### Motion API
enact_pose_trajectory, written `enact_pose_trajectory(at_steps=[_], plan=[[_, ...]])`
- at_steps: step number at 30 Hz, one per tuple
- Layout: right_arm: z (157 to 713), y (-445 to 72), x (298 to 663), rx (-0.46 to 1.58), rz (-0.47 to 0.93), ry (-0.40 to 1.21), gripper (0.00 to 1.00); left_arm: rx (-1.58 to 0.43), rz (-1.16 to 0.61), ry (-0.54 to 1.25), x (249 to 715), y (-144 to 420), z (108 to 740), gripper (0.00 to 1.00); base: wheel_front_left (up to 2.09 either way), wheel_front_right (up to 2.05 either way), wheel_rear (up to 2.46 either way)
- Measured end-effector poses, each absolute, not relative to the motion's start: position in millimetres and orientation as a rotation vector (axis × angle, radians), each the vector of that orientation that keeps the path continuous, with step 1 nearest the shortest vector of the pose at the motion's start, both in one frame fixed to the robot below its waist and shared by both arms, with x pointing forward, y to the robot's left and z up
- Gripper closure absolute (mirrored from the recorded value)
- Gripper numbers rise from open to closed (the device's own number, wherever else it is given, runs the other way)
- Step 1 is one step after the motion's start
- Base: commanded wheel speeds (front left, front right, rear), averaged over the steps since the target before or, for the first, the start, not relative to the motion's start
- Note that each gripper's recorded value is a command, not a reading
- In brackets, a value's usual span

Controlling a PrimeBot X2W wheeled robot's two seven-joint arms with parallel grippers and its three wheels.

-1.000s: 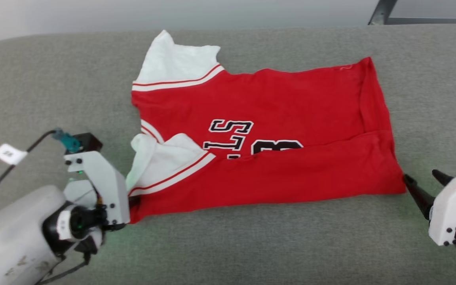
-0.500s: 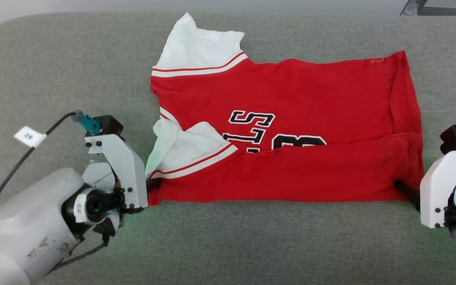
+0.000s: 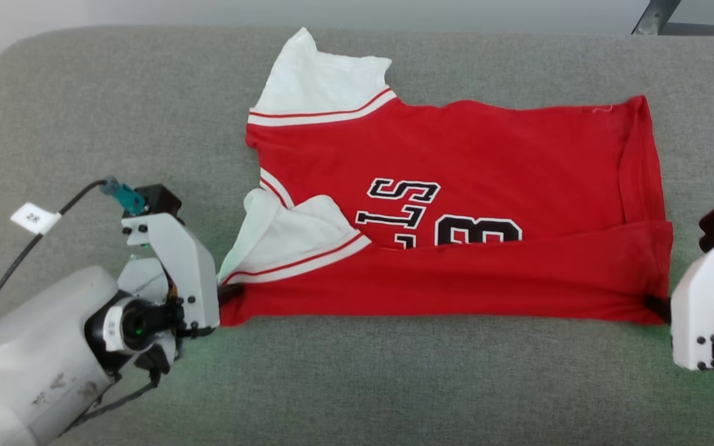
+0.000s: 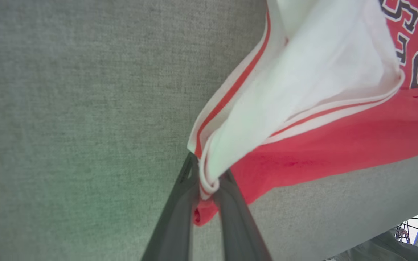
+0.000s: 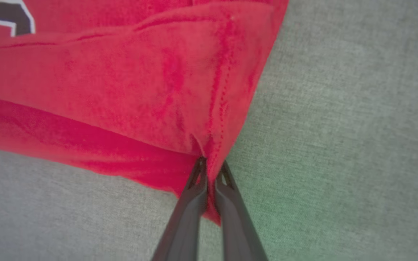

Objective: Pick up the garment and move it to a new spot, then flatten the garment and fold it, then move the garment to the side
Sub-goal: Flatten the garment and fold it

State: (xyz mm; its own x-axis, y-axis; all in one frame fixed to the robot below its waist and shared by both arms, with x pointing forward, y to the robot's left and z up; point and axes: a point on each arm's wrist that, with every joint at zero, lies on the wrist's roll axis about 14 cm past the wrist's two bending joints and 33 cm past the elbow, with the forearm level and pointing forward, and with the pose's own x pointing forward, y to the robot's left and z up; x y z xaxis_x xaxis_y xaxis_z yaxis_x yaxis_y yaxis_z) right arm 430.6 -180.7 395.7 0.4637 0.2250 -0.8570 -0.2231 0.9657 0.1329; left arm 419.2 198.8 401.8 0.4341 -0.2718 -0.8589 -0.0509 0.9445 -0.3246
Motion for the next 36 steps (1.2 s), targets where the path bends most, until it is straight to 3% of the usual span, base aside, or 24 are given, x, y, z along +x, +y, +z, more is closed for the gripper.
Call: enact_pose_trajectory(at_steps=[21, 36], plan=[[410, -182, 378, 0.004, 0.336, 1.139, 1.00, -0.292, -0.174, 1.223, 365, 187, 420, 1.00, 0.00, 0.00, 0.00], [412, -189, 368, -0.026, 0.334, 1.165, 1.00, -0.285, -0.188, 1.296, 342, 178, 421, 1.00, 0.00, 0.00, 0.00]])
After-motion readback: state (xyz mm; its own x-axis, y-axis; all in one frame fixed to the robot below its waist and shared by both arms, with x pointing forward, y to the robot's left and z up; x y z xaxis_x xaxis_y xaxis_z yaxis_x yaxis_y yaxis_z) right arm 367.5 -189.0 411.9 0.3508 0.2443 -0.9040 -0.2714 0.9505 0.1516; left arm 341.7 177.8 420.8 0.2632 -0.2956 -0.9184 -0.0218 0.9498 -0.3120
